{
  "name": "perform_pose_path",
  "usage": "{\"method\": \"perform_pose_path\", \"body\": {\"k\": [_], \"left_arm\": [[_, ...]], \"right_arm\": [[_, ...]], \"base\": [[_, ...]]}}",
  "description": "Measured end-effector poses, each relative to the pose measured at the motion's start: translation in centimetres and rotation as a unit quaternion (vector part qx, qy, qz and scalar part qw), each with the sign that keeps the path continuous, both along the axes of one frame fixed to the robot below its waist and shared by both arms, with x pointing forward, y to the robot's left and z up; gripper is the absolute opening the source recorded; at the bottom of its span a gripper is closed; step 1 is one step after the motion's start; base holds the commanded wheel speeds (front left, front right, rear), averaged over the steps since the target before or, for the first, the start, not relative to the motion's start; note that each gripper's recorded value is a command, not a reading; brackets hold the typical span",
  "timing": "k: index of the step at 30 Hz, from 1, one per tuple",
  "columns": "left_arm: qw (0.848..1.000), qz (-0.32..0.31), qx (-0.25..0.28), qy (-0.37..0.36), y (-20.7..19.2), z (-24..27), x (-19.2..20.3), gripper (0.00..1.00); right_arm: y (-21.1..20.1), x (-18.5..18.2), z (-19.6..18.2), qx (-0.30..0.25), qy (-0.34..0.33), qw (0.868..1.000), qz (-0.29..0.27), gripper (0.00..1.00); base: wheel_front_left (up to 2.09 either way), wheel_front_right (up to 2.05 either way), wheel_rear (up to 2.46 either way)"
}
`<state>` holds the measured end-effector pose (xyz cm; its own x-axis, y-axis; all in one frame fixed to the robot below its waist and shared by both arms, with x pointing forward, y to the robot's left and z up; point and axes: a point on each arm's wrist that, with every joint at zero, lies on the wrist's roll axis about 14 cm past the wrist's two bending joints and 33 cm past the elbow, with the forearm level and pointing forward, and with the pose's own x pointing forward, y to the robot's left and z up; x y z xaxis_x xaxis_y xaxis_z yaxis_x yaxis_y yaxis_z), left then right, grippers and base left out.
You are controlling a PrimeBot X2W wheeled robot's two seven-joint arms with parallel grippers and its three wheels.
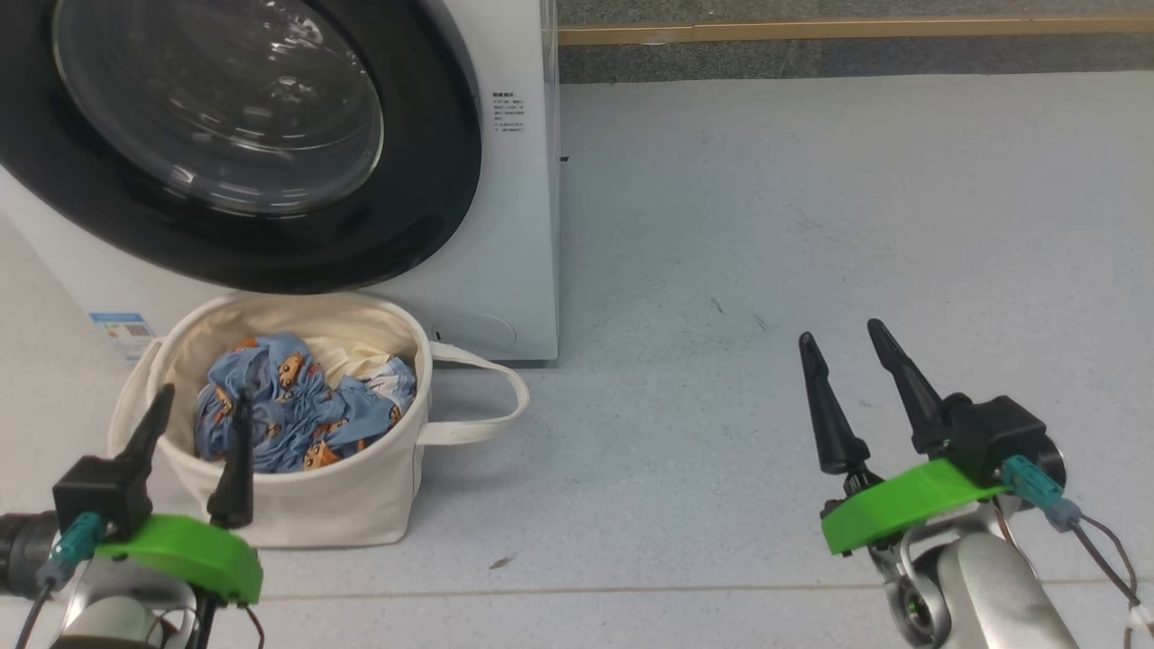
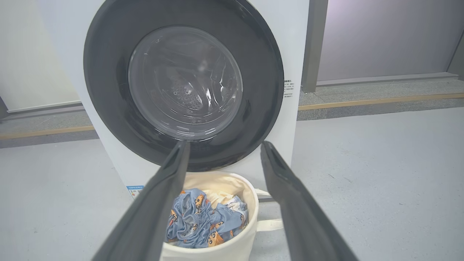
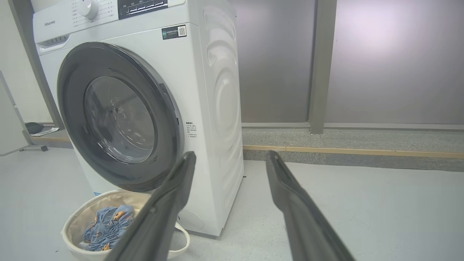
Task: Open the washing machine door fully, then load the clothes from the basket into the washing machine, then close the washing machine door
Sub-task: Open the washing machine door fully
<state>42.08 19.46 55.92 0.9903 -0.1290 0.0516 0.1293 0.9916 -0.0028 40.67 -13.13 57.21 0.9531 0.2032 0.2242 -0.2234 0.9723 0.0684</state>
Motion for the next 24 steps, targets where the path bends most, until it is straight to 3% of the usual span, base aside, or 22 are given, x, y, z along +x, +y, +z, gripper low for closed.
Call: {"method": "perform_pose_path", "body": {"k": [11,24], "left_arm": [[1.000,-0.008,0.006,-0.009,-0.3,-0.1,-0.5,1.00],[1.000,-0.005,-0.024,0.005,-0.1,-0.9,-0.1,1.00]], "right_arm": [[0.2,0.1,0.1,0.007,-0.001,1.000,0.003,1.00],[0.7,2.2,0.6,0.045,-0.001,0.999,0.014,1.00]], "base": [[0.11,0.11,-0.22],[0.00,0.00,0.00]]}}
